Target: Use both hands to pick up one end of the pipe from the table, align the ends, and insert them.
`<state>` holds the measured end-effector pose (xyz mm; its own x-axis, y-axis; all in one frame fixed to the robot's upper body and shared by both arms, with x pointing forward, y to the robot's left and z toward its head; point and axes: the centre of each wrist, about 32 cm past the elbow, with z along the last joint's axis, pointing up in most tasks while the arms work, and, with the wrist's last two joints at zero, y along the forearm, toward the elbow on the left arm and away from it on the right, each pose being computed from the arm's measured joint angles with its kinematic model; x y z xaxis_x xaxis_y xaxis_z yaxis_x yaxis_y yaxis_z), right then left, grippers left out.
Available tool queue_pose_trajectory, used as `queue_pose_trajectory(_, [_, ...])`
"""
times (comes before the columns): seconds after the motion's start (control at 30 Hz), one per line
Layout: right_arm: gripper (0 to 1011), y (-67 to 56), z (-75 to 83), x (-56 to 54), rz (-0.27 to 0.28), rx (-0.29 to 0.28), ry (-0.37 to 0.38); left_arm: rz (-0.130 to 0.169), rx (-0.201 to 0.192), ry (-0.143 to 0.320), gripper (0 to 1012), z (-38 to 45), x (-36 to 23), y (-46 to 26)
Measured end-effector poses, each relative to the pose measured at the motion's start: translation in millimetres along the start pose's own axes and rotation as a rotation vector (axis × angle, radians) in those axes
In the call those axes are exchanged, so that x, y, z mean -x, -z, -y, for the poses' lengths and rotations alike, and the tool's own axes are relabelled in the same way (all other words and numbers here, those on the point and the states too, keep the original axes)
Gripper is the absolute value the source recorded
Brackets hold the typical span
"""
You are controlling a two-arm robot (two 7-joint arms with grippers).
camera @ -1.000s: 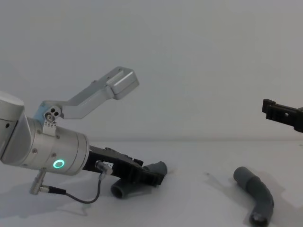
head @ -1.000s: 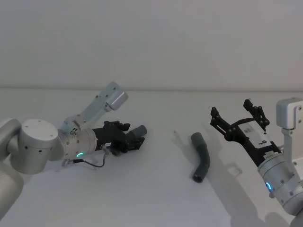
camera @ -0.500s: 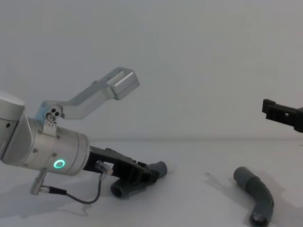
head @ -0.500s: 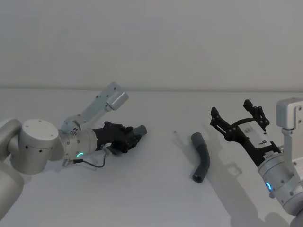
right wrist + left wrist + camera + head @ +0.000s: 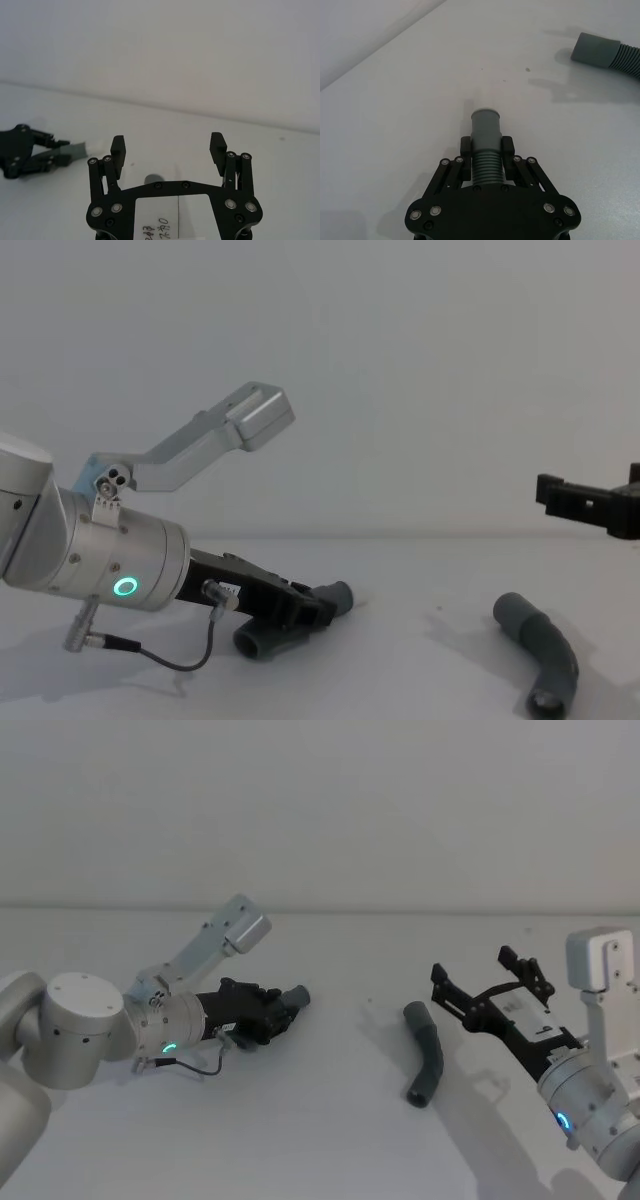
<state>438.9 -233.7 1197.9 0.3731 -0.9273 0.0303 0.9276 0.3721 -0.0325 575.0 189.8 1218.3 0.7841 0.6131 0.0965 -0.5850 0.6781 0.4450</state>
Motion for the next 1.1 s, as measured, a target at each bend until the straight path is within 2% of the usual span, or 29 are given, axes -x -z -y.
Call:
queue_pose_trajectory(0.43, [1001,-9.3,6.2,8.4,-0.028,0.167,-0.061,0.0,0.0,0.0,347,0.0,0.0,0.0])
queue_pose_trajectory(0.67, [1002,-10.0,6.6,11.0,-0.021,0.223,-0.087,0.0,0.0,0.0,347,0.0,0.0,0.0])
queue_pose_trajectory(1.1, [1001,-8.8,2.5,8.4,0.019,0.285,-0.113,0.0,0.0,0.0,347,0.0,0.0,0.0])
